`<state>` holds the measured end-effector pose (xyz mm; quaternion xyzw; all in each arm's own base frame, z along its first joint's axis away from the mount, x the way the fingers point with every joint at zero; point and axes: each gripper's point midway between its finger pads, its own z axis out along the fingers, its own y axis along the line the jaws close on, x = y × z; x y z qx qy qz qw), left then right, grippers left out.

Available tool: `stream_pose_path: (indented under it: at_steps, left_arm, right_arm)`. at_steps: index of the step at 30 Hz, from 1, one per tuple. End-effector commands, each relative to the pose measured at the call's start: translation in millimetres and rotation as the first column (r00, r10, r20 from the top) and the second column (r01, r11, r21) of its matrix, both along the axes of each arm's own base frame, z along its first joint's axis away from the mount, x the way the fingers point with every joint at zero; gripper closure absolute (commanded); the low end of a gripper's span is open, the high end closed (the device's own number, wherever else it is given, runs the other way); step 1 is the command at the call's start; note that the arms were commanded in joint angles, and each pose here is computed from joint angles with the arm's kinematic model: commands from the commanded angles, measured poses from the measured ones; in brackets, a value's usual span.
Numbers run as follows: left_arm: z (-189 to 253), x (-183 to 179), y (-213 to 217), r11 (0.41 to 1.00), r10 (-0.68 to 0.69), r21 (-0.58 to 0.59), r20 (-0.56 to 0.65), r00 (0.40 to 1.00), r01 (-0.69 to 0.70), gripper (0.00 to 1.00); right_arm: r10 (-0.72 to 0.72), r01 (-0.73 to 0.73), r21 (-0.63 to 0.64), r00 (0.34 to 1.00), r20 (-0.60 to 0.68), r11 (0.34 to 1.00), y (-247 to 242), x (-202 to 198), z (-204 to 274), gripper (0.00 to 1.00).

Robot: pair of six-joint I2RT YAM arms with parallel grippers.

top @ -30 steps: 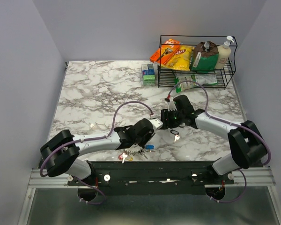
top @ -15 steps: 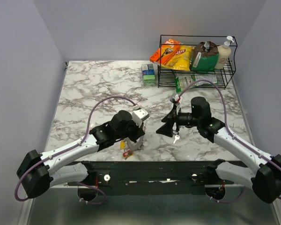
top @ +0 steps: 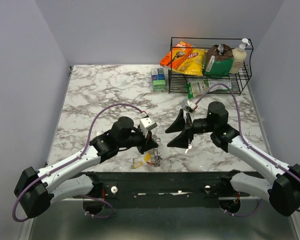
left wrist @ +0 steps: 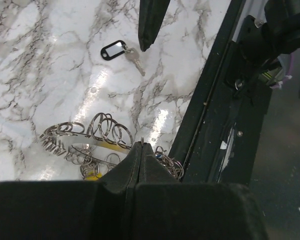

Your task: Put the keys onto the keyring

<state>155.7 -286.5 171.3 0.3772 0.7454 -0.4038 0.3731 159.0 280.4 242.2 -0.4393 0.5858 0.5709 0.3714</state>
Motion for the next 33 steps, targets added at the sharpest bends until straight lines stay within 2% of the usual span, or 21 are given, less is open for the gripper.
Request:
stream_pose_path:
  at_steps: [1, 3, 6, 13, 33]
  left_arm:
    - [21, -11, -11, 0.99, -0.091, -0.102, 0.038, 0.995, 0.094, 1.0]
    - [21, -12, -10, 0.99, -0.094, -0.102, 0.04, 0.995, 0.098, 1.0]
    - [19, -13, -10, 0.99, -0.103, -0.096, 0.039, 0.994, 0.106, 1.0]
    - [19, -14, -12, 0.987, -0.109, -0.113, 0.034, 0.993, 0.113, 1.0]
    - [17, -14, -13, 0.986, -0.123, -0.108, 0.036, 0.992, 0.126, 1.0]
  right_arm:
    - [0.084, -0.084, 0.014, 0.996, -0.01, 0.996, 7, -7, 1, 0.19]
    - [0.097, -0.097, -0.001, 0.994, -0.042, 0.995, 11, -8, -8, 0.31]
    - [0.121, -0.124, -0.021, 0.988, -0.101, 0.992, 16, -8, -23, 0.4]
    - [0.157, -0.162, -0.033, 0.98, -0.123, 0.986, 29, -13, -32, 0.52]
    - [0.091, -0.114, -0.124, 0.98, -0.175, 0.986, 26, -18, -79, 0.54]
